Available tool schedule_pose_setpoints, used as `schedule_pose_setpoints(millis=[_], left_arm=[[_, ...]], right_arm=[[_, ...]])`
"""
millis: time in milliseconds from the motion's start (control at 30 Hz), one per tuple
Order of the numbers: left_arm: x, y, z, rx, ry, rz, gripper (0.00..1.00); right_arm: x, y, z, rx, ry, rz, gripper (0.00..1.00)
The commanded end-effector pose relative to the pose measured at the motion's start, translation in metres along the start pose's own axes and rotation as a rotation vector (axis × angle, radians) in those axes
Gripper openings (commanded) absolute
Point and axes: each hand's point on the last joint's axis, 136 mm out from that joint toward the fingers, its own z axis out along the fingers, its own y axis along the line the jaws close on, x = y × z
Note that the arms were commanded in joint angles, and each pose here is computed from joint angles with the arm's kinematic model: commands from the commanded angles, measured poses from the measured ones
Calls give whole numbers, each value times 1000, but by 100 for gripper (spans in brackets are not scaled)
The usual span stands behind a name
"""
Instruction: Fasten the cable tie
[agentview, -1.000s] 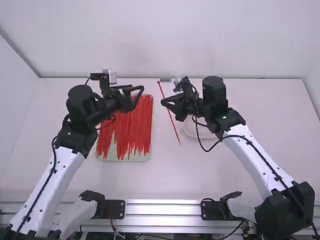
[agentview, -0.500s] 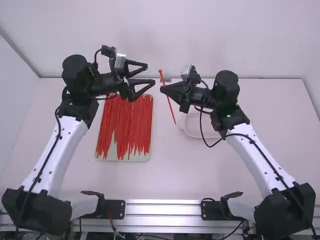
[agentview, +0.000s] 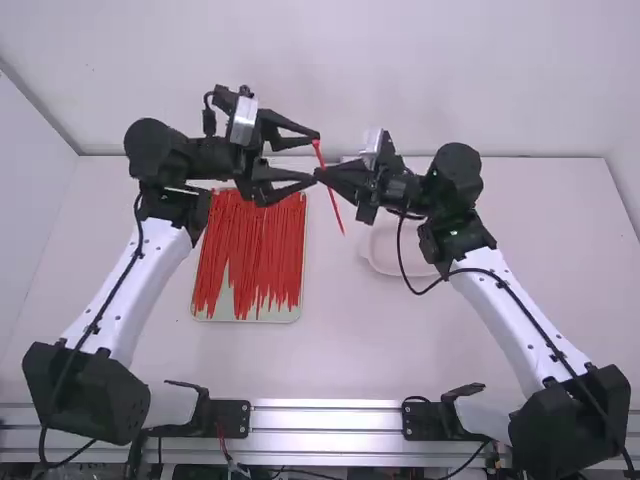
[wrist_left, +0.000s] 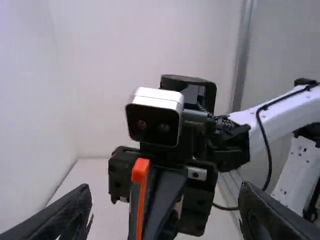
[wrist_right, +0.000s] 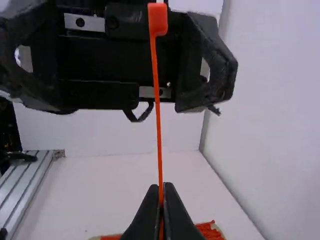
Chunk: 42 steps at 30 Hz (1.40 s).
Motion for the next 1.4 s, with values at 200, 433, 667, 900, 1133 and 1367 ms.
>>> schedule_pose_setpoints(millis=[200,433,667,900,1133,1367], left_arm=[[-20,5,1,-47,-53,-71,73],[-24,4,8,-49,-75,-68,55],[-25,1,12,-39,-82,-59,49],[-27,2,14,-46,-92,-61,33],[-28,1,13,-44,-91,-58,14],[-28,1,14,-44,-91,-59,5]], right_arm=[[-36,3,-2,-11,-81,-62,0],[-40,-2,-2,19,-96,25,0],[-38,-2,-2,14,-92,85,0],[-38,8,3,-27,-88,84,0],[-38,10,4,-32,-88,75,0],[-38,10,4,-33,-88,82,0]])
